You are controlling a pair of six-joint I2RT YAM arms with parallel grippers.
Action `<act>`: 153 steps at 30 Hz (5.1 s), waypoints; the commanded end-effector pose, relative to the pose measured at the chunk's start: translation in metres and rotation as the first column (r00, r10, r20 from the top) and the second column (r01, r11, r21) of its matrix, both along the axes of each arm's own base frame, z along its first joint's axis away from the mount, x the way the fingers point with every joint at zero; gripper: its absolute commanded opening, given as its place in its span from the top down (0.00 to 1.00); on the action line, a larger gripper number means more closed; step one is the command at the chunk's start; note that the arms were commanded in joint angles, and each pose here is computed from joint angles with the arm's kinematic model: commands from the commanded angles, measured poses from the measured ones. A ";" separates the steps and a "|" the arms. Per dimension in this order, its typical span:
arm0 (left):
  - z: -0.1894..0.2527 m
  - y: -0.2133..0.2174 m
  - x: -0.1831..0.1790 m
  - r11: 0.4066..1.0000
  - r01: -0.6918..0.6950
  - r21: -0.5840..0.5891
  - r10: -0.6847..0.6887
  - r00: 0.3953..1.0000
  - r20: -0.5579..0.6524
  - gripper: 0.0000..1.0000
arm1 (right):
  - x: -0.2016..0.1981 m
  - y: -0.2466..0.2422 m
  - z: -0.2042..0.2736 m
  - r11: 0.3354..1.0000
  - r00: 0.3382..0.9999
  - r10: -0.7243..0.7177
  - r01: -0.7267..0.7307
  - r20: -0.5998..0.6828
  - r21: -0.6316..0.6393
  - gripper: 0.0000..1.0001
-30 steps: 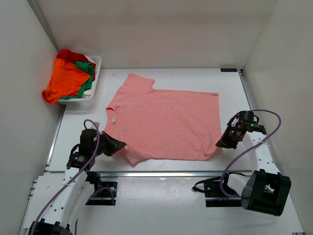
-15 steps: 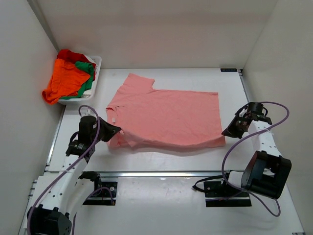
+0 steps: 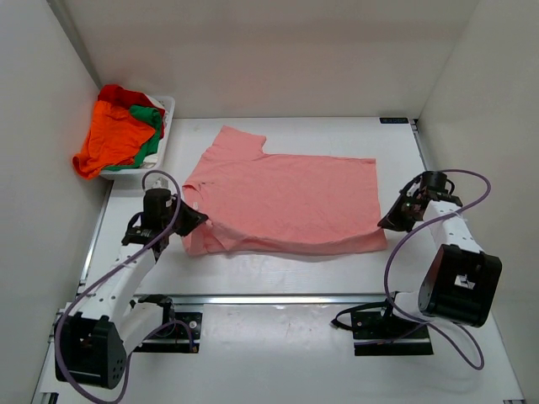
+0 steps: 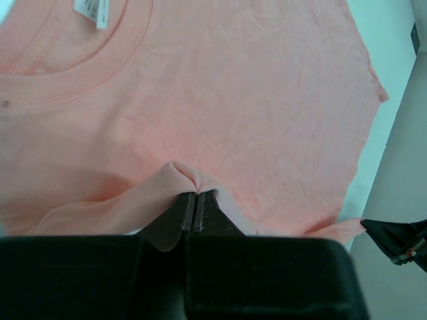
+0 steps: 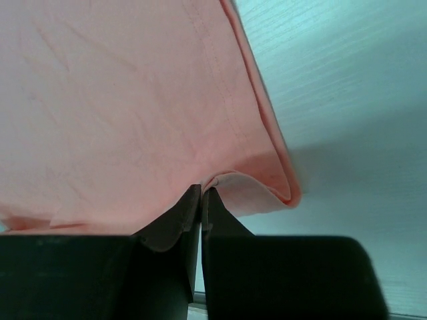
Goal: Fold and stack the t-shirts
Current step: Grap the side of the flattened tshirt closest away from the robot with both arms, then fold the flattened tshirt in 1/3 of the way, then grap the side of the flattened tshirt furthest away from the robot with both arms
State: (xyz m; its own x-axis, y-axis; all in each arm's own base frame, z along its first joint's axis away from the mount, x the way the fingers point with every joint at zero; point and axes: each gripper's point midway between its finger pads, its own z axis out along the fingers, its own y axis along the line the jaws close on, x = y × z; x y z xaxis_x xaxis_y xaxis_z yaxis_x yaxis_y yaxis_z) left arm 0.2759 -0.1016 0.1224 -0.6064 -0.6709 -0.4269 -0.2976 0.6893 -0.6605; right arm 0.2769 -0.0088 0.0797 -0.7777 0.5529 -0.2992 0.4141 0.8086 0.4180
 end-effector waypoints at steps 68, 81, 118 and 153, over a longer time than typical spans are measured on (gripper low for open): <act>-0.076 0.050 -0.012 0.972 -0.009 0.233 0.048 0.986 -0.162 0.41 | -0.023 -0.003 -0.043 0.981 0.985 0.087 -0.111 -0.148 -0.158 0.59; -0.070 0.071 -0.008 0.940 0.031 0.339 0.034 0.982 -0.186 1.00 | -0.044 -0.048 -0.054 0.960 0.962 0.035 -0.107 -0.270 -0.257 1.00; -0.070 0.062 -0.041 0.910 0.193 0.366 -0.113 0.967 -0.230 1.00 | -0.055 -0.063 -0.063 0.955 0.933 0.043 -0.143 -0.356 -0.260 1.00; 0.013 -0.028 0.382 0.949 0.130 0.289 -0.170 0.978 0.117 0.30 | 0.210 -0.046 0.027 0.941 0.973 0.017 0.062 0.230 -0.332 0.17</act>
State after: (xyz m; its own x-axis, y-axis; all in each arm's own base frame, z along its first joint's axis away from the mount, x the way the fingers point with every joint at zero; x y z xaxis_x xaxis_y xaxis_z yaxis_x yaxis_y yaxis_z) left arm 0.6380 -0.1350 0.1117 -0.6624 -0.4037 -0.6311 -0.0825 0.8766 -0.4741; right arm 0.4540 -0.0601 0.0784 -0.7168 0.4126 -0.5621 0.3821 0.9067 0.1784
